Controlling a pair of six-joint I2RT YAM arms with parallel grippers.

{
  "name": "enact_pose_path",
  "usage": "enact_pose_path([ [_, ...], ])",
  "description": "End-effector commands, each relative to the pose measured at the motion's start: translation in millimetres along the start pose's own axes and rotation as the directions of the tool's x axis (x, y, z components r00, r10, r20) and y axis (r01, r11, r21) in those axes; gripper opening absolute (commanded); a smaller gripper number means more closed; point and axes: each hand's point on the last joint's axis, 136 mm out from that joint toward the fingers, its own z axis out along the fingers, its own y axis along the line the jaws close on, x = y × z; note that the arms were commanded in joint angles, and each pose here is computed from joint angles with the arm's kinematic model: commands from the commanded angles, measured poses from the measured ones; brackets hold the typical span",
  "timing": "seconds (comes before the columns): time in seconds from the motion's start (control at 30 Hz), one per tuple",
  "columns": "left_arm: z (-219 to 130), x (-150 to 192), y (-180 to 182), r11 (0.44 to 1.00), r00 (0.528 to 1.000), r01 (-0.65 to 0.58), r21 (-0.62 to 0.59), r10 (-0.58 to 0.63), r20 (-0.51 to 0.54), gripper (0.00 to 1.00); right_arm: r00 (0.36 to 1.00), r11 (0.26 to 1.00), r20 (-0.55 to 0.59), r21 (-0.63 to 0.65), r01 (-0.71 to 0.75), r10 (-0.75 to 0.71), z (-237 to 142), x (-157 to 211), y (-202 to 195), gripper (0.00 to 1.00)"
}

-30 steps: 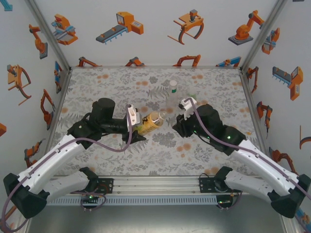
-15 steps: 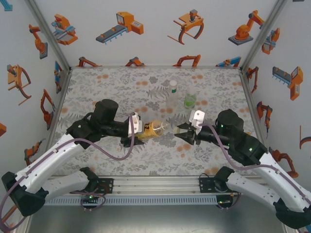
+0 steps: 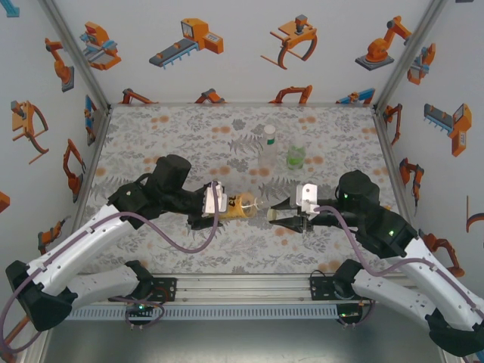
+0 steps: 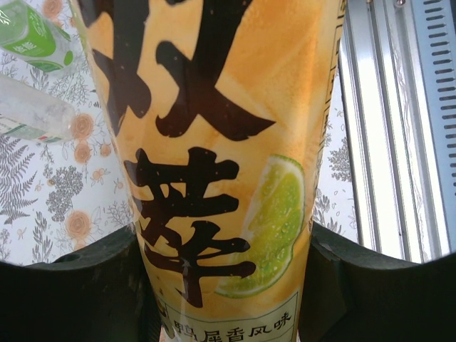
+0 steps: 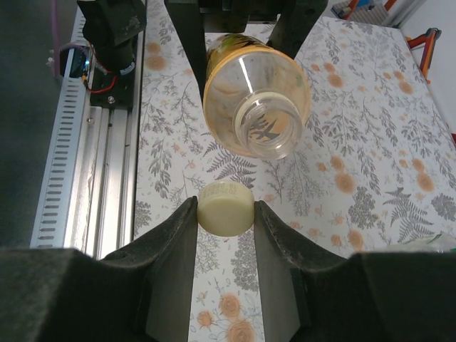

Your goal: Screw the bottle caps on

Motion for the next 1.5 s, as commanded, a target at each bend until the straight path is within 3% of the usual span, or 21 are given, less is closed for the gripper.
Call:
enact_pose_path([
  [0.0,-1,-4,-3,0.999,0.999,-0.033,0.011,0.033,-0.001,0.0,0.996,0.998,0.062,-0.004,0.06,-0.059,-5,-23,-1,0.12],
  [0.47,9,6,-6,0.998,0.998,-0.041,0.036,0.043,-0.049,0.0,0.994,0.997,0.088,0.006,0.071,-0.071,-6,-37,-6,0.09],
  [0.97,0,2,-4,0.996,0.997,-0.079,-0.031,0.078,-0.014,0.0,0.997,0.999,0.062,0.018,0.049,-0.05,-7,-30,-6,0.07],
  [1.47,7,7,-8,0.998,0.998,-0.057,0.016,0.058,-0.028,0.0,0.993,0.998,0.096,0.021,0.066,-0.068,-7,-43,-10,0.06],
])
